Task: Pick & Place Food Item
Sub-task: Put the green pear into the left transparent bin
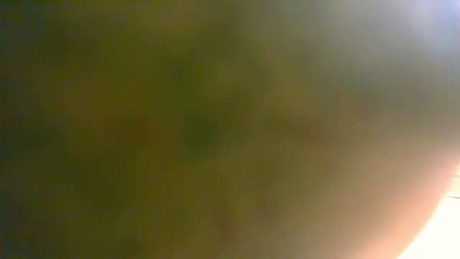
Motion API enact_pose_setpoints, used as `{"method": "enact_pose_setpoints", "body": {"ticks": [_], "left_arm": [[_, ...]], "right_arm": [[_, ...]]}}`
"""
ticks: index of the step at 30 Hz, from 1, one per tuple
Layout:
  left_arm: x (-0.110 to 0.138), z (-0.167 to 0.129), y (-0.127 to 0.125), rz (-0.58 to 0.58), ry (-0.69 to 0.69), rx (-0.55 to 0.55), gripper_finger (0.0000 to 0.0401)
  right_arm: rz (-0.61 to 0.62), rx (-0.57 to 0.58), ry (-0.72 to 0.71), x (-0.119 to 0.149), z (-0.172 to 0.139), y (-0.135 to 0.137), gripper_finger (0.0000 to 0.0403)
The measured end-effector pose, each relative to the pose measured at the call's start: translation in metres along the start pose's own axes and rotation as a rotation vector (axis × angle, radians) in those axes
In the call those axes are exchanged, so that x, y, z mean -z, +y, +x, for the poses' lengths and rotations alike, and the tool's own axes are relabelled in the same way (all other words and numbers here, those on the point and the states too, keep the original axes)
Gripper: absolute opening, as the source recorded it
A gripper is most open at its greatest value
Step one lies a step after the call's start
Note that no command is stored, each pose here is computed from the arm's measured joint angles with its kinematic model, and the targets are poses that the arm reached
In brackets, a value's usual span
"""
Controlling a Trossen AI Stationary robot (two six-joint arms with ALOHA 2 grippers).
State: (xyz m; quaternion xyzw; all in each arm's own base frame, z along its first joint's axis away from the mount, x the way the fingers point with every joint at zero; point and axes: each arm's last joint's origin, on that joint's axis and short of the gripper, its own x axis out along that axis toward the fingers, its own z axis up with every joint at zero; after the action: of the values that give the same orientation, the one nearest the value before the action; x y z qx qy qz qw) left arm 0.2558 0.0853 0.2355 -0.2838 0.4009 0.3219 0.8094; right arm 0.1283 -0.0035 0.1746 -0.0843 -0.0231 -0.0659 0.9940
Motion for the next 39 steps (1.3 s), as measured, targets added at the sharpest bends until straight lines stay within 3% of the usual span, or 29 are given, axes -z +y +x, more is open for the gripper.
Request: {"method": "enact_pose_setpoints", "body": {"ticks": [6,12,17,20,24,27,31,39], "left_arm": [[-0.015,-0.036,-0.007,0.163,-0.027,0.112,0.0034],[-0.022,-0.084,-0.013,0.188,-0.054,0.265,0.0035],[-0.021,-0.133,-0.018,0.296,-0.220,0.377,0.0035],[-0.004,-0.148,-0.015,0.367,-0.318,0.323,0.0035],[0.026,-0.146,-0.001,0.326,-0.372,0.204,0.0035],[0.049,-0.131,0.007,0.285,-0.382,0.198,0.0035],[0.079,-0.110,0.015,0.348,-0.411,0.276,0.0035],[0.111,-0.094,0.033,0.513,-0.579,0.449,0.0035]], "right_arm": [[0.000,0.000,0.000,0.000,0.000,0.000,0.0199],[0.000,0.001,0.000,0.000,0.000,0.000,0.0199],[0.000,0.000,0.000,0.000,0.000,0.000,0.0199],[0.000,0.000,0.000,0.000,0.000,0.000,0.0199],[0.000,0.000,0.000,0.000,0.000,0.000,0.0199],[0.000,0.001,0.000,0.000,0.000,0.000,0.0199],[0.000,0.001,0.000,0.000,0.000,0.000,0.0199],[0.000,0.001,0.000,0.000,0.000,0.000,0.0199]]}}
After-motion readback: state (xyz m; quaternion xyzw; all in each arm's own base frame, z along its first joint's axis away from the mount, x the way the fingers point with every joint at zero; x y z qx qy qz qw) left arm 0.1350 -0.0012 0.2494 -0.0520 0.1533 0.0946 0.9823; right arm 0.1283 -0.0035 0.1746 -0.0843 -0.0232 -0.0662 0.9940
